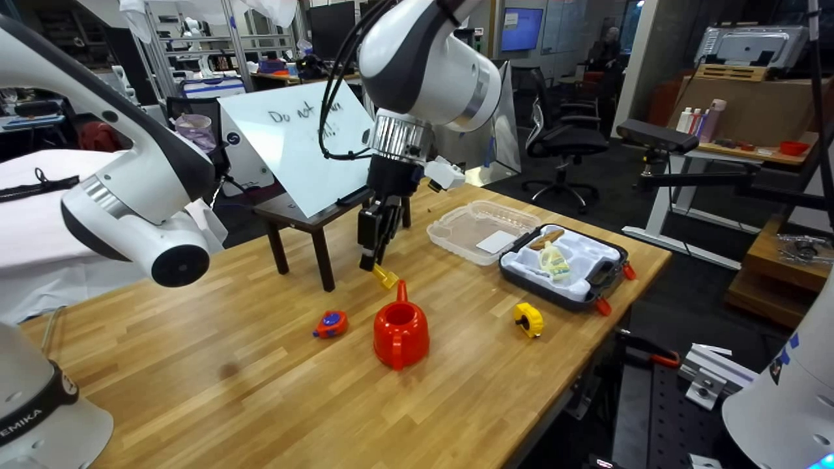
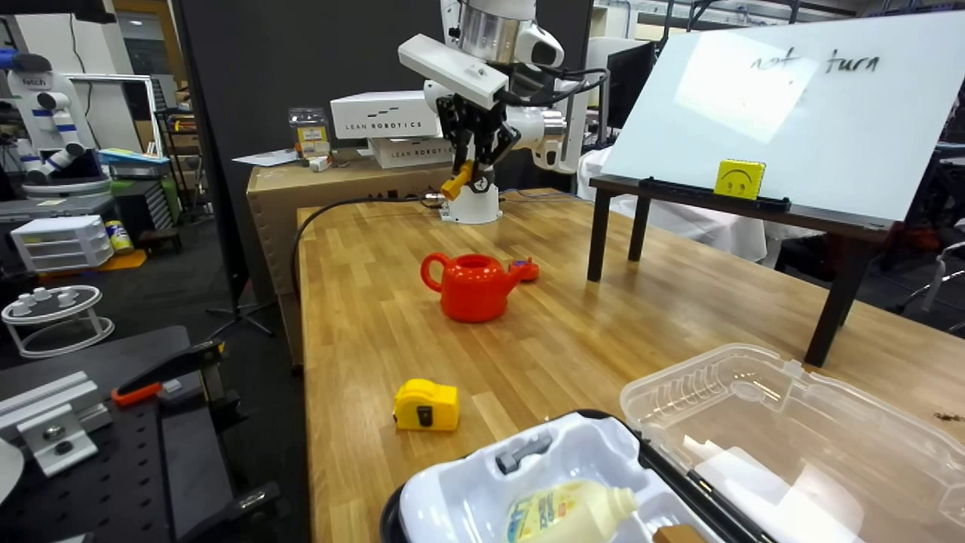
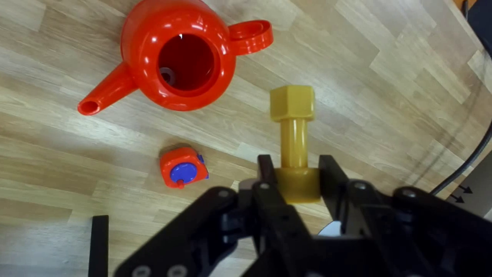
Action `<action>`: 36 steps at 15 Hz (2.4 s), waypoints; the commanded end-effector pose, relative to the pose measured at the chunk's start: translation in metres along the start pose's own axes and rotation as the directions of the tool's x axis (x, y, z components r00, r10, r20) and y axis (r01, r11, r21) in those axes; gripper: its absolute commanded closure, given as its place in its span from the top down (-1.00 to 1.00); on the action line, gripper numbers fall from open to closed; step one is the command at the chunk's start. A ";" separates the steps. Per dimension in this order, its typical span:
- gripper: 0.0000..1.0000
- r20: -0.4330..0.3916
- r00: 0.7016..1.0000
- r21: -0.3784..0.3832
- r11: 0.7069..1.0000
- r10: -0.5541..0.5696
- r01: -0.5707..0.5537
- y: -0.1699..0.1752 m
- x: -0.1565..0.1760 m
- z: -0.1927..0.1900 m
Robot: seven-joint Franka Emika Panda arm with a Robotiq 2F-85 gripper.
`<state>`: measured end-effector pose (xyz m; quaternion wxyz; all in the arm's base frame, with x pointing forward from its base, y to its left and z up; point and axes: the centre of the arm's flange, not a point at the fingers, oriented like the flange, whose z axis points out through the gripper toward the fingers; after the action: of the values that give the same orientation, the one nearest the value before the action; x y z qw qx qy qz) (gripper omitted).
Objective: Put the yellow toy dumbbell in the orange toy teapot
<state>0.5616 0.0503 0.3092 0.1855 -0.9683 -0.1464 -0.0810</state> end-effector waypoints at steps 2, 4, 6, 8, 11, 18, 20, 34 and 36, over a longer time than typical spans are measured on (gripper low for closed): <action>-0.34 -0.003 1.000 0.001 1.000 -0.003 0.003 -0.003 0.001 -0.001; -0.34 -0.002 1.000 0.001 1.000 -0.002 0.002 -0.003 0.001 -0.001; -0.83 -0.032 0.999 -0.028 0.999 0.015 -0.016 0.001 0.002 0.000; -0.83 -0.103 0.993 -0.048 0.997 0.061 -0.066 0.008 0.009 -0.002; -0.83 -0.192 0.975 -0.093 0.988 0.107 -0.127 0.016 0.019 -0.004; -0.34 -0.216 0.967 -0.196 0.964 0.134 -0.177 0.035 0.007 0.014; -0.34 -0.220 0.965 -0.209 0.959 0.145 -0.192 0.039 0.004 0.019; -0.83 -0.197 0.958 -0.182 0.953 0.207 -0.243 0.027 -0.025 0.057; -0.83 -0.194 0.957 -0.180 0.951 0.217 -0.252 0.029 -0.029 0.061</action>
<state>0.5555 0.0413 0.2413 0.1069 -0.9835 -0.0167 -0.1453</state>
